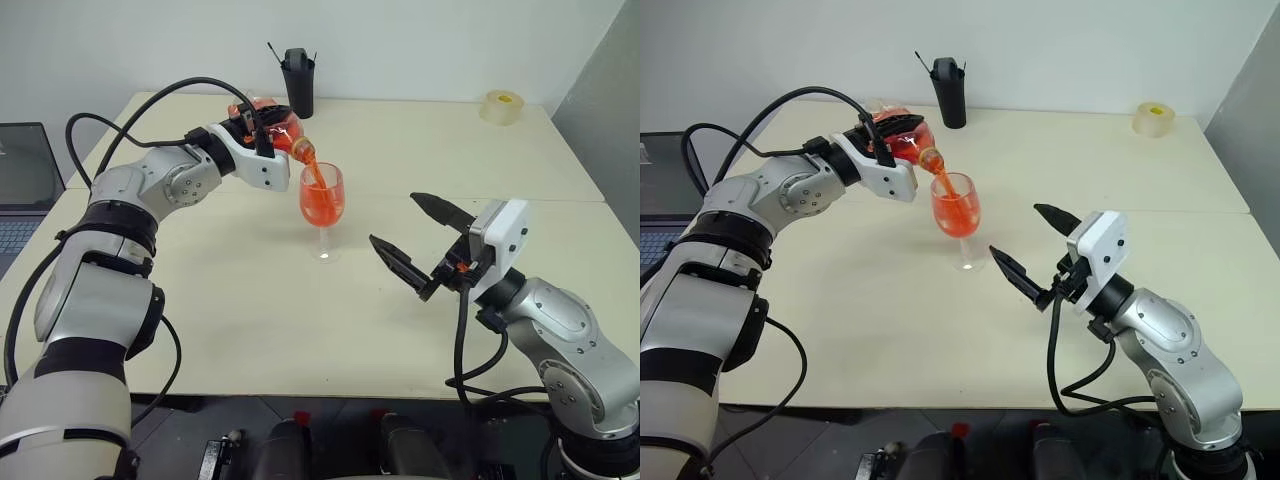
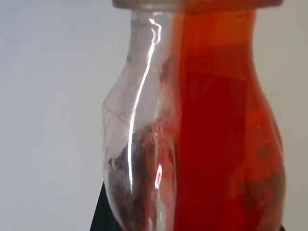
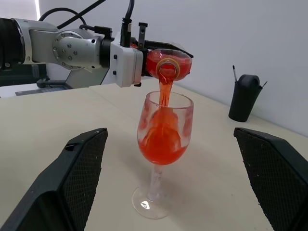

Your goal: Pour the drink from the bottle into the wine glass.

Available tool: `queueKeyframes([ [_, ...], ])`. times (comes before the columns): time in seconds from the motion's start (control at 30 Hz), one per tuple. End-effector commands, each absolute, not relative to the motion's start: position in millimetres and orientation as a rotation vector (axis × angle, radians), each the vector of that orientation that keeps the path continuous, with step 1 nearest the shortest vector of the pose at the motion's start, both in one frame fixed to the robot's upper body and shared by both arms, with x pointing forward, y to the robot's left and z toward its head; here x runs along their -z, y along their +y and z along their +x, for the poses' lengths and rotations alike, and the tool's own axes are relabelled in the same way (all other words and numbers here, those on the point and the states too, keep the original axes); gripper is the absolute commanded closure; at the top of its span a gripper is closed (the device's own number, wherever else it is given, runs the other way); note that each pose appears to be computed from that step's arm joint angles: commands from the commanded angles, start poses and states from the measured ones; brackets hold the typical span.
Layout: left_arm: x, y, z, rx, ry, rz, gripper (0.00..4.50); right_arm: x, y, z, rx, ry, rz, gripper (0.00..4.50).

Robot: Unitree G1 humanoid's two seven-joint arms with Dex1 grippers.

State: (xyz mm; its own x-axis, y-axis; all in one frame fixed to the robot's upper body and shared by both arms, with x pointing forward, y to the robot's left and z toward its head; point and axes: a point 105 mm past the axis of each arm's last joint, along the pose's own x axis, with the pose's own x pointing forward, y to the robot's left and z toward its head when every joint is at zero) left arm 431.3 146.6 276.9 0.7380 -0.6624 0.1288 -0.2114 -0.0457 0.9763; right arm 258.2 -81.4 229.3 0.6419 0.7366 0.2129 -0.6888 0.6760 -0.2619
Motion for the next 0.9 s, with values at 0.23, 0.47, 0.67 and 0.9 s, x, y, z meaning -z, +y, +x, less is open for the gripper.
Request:
queueKeyframes([
  [0.23,-304.7,146.2,429.3,0.353,-0.777,1.606,3.55,-238.5,-79.4,254.4,-0.826,-0.363,-0.177,0.00],
  [0.47,-300.9,146.6,431.1,0.387,-0.724,1.492,3.56,-243.7,-77.4,254.8,-0.831,-0.374,-0.150,0.00],
  [0.67,-289.8,142.6,430.2,0.477,-0.660,1.318,3.56,-265.1,-70.2,257.4,-0.852,-0.407,-0.048,0.00],
  [0.9,-290.3,157.6,430.7,0.471,-0.583,0.912,3.57,-272.5,-66.2,265.7,-0.910,-0.334,-0.046,0.00],
])
